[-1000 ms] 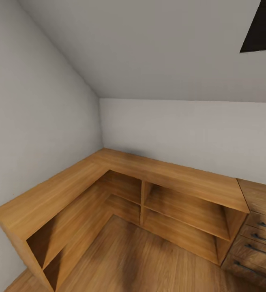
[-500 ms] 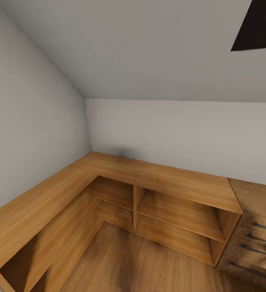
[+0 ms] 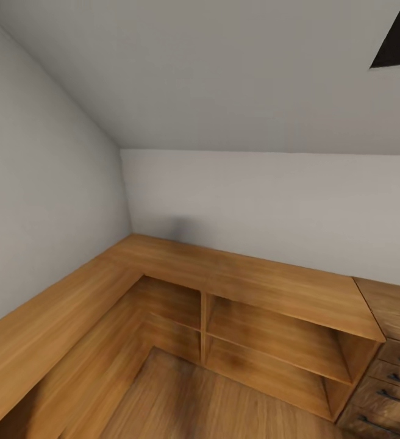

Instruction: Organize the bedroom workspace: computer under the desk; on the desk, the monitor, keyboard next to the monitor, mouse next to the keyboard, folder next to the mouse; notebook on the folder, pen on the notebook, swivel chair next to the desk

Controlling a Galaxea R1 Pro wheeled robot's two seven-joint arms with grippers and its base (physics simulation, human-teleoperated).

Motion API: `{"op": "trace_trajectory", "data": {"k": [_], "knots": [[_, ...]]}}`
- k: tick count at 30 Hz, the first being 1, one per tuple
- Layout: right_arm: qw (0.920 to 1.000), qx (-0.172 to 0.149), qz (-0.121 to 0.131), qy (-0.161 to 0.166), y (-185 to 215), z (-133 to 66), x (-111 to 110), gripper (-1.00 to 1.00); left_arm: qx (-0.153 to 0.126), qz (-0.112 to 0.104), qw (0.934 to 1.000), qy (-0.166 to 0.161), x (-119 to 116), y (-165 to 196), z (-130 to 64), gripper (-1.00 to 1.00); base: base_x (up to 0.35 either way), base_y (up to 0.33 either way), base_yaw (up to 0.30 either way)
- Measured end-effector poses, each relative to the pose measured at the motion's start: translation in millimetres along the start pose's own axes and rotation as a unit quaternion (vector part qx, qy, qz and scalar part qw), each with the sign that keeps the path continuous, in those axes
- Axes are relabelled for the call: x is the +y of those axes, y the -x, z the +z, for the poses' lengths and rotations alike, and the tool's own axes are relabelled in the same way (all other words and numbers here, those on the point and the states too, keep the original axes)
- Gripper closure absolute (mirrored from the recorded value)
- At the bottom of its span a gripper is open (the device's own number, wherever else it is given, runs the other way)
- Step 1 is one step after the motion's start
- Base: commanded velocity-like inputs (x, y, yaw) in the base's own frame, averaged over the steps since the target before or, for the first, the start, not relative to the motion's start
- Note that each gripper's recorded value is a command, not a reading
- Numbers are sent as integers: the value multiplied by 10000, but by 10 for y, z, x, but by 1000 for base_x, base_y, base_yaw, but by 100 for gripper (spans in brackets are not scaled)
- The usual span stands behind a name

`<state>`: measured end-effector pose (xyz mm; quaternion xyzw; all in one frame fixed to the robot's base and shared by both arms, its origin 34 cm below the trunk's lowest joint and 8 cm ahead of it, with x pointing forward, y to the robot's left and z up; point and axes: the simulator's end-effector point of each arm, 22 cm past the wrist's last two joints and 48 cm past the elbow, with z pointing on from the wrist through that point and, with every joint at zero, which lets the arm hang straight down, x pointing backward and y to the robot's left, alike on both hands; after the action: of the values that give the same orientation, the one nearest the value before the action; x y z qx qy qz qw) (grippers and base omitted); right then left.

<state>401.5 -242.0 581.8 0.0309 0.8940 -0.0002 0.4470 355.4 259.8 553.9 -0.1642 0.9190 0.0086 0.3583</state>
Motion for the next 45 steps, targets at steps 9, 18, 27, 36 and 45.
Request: {"op": "trace_trajectory", "data": {"k": [9,18,27,36,45], "knots": [[10000,2,-3,0,-1,1,-4,-100,4,-2,10000,-2,-5,-3,1,-100,60,2,-215],[10000,3,-7,4,-2,1,-2,-100,8,-7,10000,3,-3,-6,0,-100,7,0,-254],[10000,3,-10,10,-2,1,2,-100,10,-7,10000,4,-2,-8,0,-100,1,0,-258],[10000,4,-8,16,-3,0,11,-100,10,-7,10000,4,-2,-8,-1,-100,0,0,-259],[10000,2,-8,18,-1,1,12,-100,10,-8,10000,4,-3,-9,-1,-100,0,0,-260]]}}
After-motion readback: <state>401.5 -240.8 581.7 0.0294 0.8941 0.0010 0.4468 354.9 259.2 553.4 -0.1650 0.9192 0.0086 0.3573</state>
